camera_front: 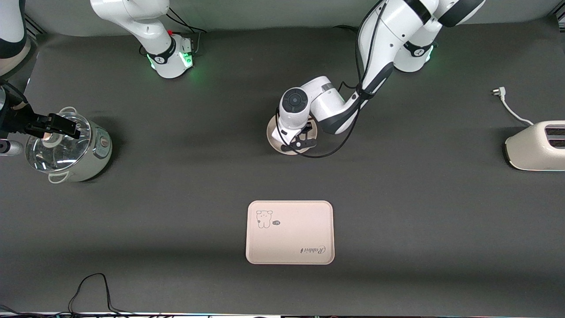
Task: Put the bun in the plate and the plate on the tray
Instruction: 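Carry the bun with the left gripper and lower it onto the plate, then open the left gripper and withdraw it while the right gripper rises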
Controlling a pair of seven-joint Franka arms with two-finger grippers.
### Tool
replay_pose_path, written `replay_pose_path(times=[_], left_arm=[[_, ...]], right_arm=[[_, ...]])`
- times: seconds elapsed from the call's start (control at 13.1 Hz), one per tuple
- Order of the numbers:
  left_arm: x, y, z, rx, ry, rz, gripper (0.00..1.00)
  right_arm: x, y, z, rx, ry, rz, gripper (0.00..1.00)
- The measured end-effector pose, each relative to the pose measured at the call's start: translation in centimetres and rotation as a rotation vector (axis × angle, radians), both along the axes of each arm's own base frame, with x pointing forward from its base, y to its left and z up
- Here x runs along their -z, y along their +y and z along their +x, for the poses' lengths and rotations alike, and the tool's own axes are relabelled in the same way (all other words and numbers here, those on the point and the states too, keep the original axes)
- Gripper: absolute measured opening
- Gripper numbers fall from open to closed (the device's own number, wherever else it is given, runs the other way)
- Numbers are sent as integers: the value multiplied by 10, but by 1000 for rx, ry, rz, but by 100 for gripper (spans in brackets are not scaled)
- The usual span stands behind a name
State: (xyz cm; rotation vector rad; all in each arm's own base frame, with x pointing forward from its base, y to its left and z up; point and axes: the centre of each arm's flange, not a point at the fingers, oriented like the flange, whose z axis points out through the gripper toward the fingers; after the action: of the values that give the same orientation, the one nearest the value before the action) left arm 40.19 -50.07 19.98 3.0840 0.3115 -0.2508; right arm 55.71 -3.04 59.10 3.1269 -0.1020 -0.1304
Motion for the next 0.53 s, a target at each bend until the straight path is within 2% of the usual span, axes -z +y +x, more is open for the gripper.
replay_pose_path(times=[0.15, 0.3, 0.46, 0.53], left_arm=[[-3, -4, 0, -6, -7, -4, 56], [-4, -5, 0, -5, -18, -1, 81], [-4, -6, -1, -7, -18, -1, 100], [-4, -6, -1, -7, -18, -1, 100]], right_arm=[[0, 0, 0, 0, 0, 0, 100], [0, 0, 0, 0, 1, 0, 100], [1, 0, 0, 0, 2, 0, 100], [1, 0, 0, 0, 2, 0, 100]])
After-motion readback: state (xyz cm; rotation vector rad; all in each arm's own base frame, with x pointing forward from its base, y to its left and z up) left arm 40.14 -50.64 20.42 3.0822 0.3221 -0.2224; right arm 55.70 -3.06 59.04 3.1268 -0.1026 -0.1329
